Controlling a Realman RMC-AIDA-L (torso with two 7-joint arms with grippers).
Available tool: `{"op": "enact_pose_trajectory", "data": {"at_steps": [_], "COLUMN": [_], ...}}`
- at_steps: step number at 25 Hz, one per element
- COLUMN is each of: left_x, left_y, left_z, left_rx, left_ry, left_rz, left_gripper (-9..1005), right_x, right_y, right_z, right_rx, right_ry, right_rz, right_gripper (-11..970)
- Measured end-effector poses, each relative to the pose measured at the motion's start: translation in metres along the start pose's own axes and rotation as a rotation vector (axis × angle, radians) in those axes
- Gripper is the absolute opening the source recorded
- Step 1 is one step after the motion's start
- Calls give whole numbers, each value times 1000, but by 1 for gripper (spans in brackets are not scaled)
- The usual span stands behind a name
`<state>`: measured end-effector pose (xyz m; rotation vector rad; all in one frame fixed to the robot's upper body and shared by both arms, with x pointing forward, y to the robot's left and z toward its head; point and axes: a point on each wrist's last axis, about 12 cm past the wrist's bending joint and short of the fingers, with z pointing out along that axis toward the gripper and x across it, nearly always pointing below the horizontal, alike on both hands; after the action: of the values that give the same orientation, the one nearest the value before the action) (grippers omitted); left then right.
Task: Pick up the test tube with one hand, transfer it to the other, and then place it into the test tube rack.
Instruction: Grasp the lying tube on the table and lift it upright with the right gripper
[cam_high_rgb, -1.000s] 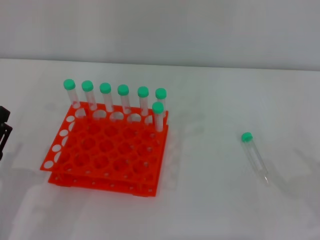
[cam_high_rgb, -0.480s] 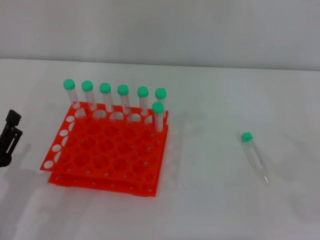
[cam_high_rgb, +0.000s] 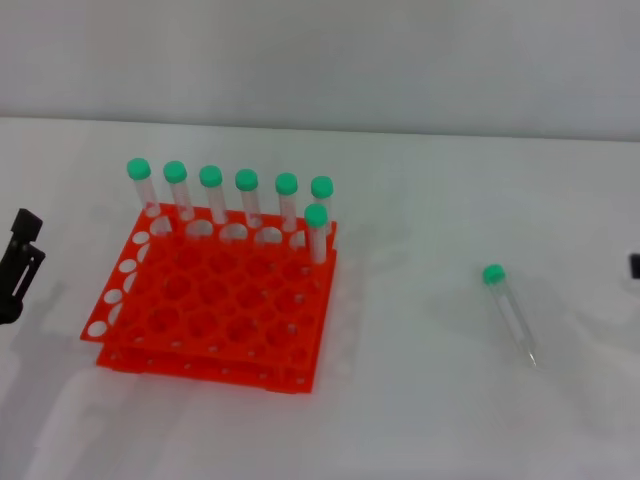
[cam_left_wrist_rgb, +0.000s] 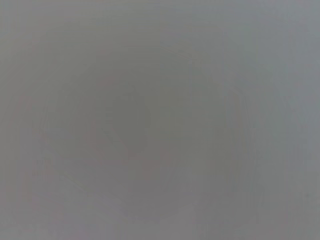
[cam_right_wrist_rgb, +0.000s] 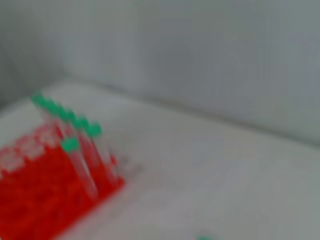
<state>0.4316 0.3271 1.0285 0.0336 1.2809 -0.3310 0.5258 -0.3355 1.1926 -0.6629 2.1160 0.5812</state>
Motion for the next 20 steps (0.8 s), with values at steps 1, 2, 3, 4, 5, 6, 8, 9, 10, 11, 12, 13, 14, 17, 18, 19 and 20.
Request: {"op": "enact_pose_trajectory", "data": {"at_steps": [1,2,3,4,5,6,8,9,10,11,12,13,14,17,18,19,20], "left_x": [0,0,0,0,0,0,0,0,0,1,1,1,2,2,1,1,1], "left_y": [0,0,0,0,-1,-1,0,-1,-1,-1,-2,-2,-2,-1,-1,-1,0], "left_z": [0,1,1,2,3,3,3,3,3,3,2,2,2,1,0,0,0], "left_rx": [0,2,3,5,7,7,7,7,9,13,16,16,15,7,4,1,0], "left_ry": [-1,-2,-2,-2,-3,-3,-2,-1,0,3,6,9,11,11,10,9,9], "left_rz": [1,2,2,3,3,2,2,4,5,8,12,13,14,15,15,16,16], "left_gripper": [754,754,753,753,753,753,752,752,752,752,752,751,751,751,750,750,750], "right_x": [-9,-15,-20,-27,-32,-36,-43,-45,-46,-46,-45,-45,-45,-43,-42,-41,-39], "right_y": [7,13,19,26,33,40,53,61,67,71,75,77,79,82,82,82,81], "right_z": [6,12,17,23,30,36,49,57,64,69,73,78,81,88,90,91,93], "right_rx": [32,61,83,112,142,161,162,150,136,124,116,117,123,144,149,149,151], "right_ry": [54,95,121,154,185,209,245,263,277,290,303,314,324,338,343,345,349], "right_rz": [-10,-24,-40,-67,-88,-111,-140,-155,-162,-166,-168,-170,-171,-180,-183,-182,-182], "right_gripper": [858,858,857,857,857,857,857,857,857,857,857,857,857,858,858,858,858]}}
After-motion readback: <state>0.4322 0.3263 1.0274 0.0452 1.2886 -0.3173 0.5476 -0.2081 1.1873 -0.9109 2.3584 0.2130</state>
